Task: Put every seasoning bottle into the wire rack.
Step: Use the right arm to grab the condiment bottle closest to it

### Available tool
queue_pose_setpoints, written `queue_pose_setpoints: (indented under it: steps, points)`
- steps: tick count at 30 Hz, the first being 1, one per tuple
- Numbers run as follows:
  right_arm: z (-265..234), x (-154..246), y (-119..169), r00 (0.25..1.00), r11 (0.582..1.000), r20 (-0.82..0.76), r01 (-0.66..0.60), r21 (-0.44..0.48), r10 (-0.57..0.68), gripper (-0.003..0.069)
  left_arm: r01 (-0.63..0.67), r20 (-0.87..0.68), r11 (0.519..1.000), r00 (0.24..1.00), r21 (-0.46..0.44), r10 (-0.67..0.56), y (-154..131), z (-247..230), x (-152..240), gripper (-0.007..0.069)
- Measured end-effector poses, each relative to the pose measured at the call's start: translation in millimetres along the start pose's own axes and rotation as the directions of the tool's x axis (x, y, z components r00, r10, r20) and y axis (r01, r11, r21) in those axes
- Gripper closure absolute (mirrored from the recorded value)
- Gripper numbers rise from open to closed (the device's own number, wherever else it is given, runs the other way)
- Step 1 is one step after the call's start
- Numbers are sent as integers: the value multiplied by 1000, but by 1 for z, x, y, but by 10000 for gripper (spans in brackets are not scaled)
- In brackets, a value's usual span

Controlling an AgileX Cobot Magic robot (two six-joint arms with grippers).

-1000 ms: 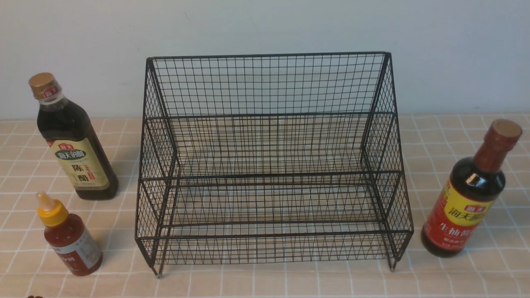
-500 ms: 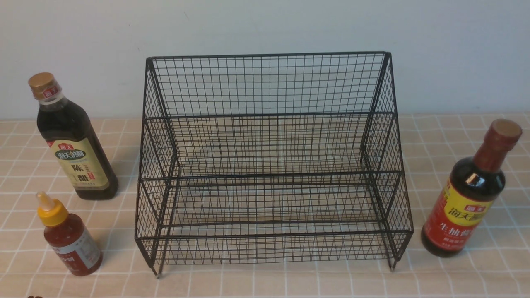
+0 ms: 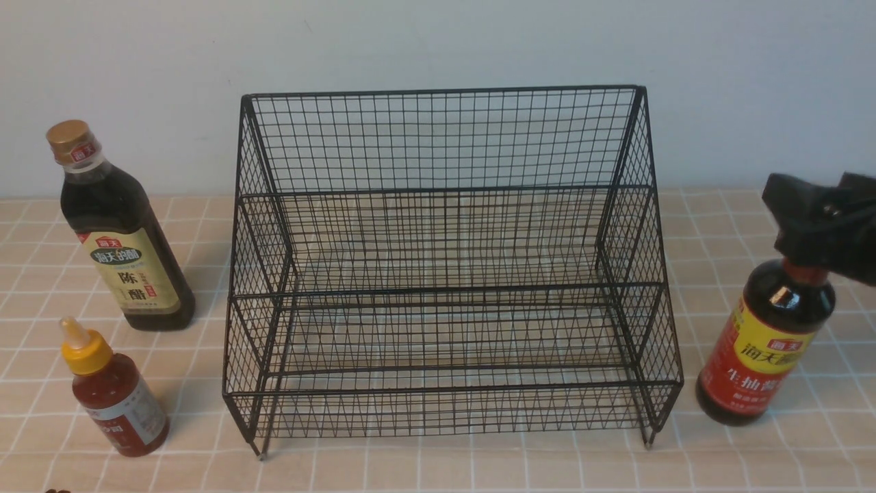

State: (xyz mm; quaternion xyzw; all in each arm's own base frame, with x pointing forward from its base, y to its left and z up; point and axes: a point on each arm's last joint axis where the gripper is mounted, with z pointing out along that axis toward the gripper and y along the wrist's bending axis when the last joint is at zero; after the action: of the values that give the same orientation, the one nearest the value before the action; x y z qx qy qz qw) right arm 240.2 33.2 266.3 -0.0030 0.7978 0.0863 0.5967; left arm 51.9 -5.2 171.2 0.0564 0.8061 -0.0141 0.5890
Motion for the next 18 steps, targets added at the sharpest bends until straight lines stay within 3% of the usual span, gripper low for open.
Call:
queue_pose_setpoints:
  steps: [5,8,9,18]
  points:
    - [7,9,-1,999,1000,-51,5,6,-4,188,0,0,1000,1000,0,0,0,0,0,632]
    - [8,9,-1,998,999,-54,32,-1,-32,277,0,0,1000,1000,0,0,0,0,0,632]
    - [8,9,0,997,998,-54,60,-9,-60,377,0,0,1000,1000,0,0,0,0,0,632]
    - [-17,-11,4,986,987,-50,161,-14,-162,389,0,0,1000,1000,0,0,0,0,0,632]
